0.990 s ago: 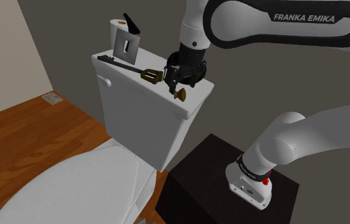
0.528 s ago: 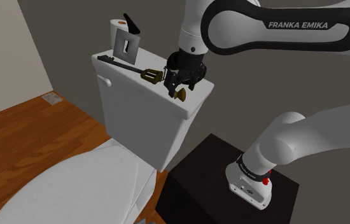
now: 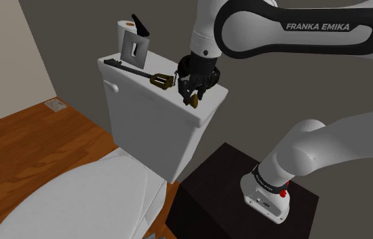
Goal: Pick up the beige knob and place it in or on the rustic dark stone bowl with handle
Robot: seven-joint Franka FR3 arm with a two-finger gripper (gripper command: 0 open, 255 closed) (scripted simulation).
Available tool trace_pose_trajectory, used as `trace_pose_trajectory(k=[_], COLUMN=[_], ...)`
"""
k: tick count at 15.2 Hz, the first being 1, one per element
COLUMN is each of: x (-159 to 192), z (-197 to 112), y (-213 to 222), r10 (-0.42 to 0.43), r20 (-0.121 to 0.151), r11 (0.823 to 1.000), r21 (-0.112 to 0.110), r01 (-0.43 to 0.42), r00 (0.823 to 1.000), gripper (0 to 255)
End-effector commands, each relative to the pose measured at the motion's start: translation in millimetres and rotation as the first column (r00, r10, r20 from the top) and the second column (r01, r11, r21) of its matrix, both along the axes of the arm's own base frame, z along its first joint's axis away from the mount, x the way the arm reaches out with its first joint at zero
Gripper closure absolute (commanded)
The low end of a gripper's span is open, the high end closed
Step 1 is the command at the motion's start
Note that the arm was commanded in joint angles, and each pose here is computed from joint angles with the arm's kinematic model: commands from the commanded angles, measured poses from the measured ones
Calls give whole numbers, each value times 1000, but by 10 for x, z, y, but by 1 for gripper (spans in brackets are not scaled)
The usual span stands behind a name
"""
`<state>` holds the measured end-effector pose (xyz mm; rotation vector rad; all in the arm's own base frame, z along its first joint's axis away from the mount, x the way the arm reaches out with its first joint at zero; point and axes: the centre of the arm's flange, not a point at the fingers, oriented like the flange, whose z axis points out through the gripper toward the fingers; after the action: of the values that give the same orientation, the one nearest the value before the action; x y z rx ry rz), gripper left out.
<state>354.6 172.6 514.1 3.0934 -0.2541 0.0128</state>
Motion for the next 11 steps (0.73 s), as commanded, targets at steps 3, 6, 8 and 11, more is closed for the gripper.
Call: trace_pose_trajectory(k=[3,6,8,11], x=[0,-1,-1,-1], z=[-3,49,155,313], y=[0,-1,-1,-1], r10=[0,0,0,0], r20=[-1,-1,-1,-1], r11=[1000,1000,1000,1000], r21=[0,0,0,0], r01=[0,0,0,0], r00=[1000,1000,1000,1000], gripper=[255,255,255,255])
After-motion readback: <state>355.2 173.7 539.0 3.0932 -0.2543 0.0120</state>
